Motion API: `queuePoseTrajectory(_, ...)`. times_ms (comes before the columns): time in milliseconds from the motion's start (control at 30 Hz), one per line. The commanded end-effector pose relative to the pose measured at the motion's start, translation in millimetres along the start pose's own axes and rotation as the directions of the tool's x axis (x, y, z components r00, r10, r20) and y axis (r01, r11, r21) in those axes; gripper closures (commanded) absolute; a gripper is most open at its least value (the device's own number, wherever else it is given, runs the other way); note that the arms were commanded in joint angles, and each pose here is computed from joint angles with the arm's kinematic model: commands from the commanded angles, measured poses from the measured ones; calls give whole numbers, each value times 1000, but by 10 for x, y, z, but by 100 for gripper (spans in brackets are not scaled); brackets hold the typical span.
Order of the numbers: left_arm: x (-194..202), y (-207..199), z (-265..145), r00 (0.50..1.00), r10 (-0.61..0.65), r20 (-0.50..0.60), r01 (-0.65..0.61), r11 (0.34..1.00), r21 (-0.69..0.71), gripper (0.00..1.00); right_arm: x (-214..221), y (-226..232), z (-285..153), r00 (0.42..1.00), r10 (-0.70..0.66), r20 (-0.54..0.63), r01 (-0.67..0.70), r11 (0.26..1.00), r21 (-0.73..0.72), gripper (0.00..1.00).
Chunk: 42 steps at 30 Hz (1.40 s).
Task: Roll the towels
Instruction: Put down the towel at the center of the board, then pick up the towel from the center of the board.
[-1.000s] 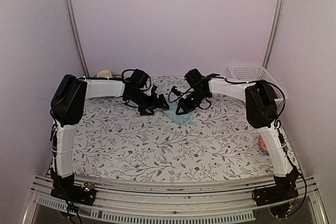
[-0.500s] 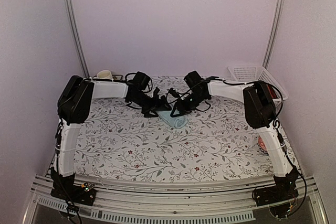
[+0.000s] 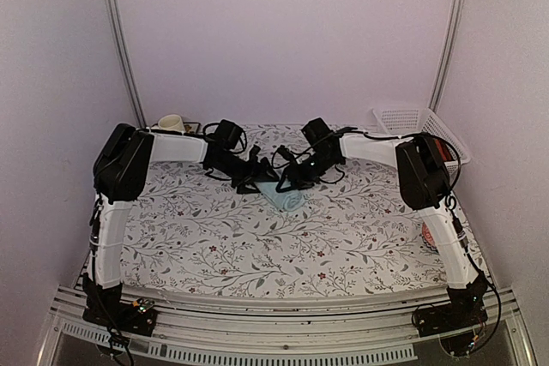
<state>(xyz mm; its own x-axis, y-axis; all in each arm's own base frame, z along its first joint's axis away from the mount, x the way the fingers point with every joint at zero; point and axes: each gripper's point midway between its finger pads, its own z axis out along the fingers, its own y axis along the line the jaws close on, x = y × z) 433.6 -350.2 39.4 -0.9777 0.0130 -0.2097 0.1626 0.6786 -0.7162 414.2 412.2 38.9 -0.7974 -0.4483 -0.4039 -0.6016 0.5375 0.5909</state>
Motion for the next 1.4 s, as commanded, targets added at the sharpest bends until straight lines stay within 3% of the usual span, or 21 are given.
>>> queuePoseTrajectory(0,28,32,8,1000,-10,-13,10,1000,9,15,-31,24,-72,1000,11,17,-12,1000,18,50)
queuePoseTrajectory(433,77,66,39,999,-15,-30,15,1000,6,15,-191,-47,-472,996,51,72,-55,997,50,42)
queuePoseTrajectory(800,63,23,34,999,8,-41,-8,1000,16,12,115,-233,-287,989,145,-5,-145,989,3,36)
queuePoseTrajectory(1367,91,-71,164,996,27,-80,-19,995,100,11,280,-116,22,975,211,-77,-221,959,-175,34)
